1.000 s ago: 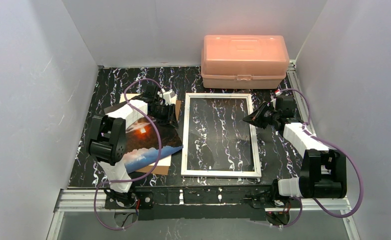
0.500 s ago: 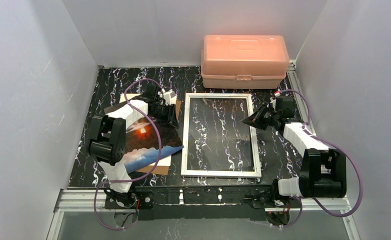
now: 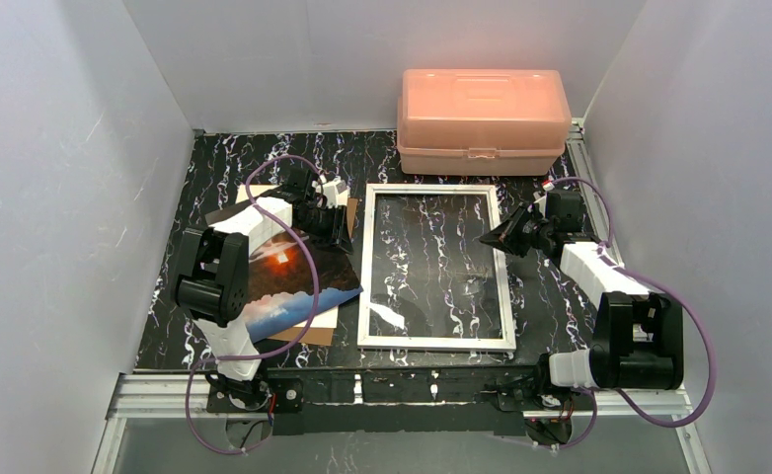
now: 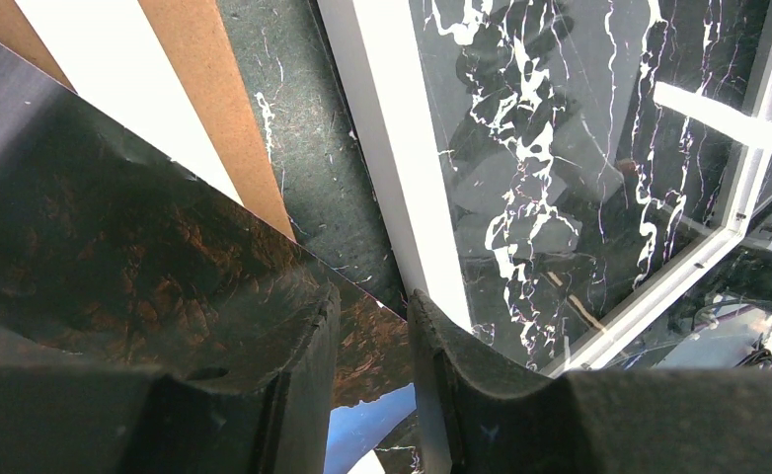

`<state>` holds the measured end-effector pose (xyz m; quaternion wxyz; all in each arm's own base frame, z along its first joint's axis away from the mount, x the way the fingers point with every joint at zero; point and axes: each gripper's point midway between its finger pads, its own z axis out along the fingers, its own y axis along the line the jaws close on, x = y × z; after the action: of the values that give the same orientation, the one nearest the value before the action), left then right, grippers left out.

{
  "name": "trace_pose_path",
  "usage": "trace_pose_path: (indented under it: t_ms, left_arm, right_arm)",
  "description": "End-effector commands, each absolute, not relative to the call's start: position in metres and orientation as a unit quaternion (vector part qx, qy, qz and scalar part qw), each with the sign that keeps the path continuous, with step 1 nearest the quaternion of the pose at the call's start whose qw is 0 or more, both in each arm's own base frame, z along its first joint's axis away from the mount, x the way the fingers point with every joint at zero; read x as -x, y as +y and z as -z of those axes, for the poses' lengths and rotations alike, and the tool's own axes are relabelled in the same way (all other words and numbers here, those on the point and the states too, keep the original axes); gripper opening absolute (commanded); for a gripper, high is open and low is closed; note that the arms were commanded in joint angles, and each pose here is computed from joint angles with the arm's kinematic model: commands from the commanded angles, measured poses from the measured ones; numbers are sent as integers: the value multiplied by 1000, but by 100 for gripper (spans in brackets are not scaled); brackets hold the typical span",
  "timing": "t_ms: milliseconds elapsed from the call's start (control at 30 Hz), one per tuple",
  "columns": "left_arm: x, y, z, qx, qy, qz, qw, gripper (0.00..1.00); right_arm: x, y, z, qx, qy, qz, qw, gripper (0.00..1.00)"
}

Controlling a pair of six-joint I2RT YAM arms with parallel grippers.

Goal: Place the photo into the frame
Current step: Adjust the photo frame item on the photo frame.

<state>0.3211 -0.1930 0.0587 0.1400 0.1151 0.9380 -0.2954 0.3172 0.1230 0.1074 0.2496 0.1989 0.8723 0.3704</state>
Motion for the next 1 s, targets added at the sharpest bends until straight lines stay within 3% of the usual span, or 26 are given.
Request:
trace_pose_path:
  t_ms: [0, 200, 967]
  left_arm:
    - [-325, -200, -72, -124, 931, 308, 152, 30]
    - [-325, -200, -70, -125, 931, 308, 151, 30]
    - [-324, -203, -68, -125, 931, 310, 147, 30]
  right_arm:
    - [-331, 131, -146, -154, 842, -413, 312, 1]
    - [-328, 140, -184, -95, 807, -454, 366, 1]
    - [-305, 170, -235, -32, 734, -553, 392, 1]
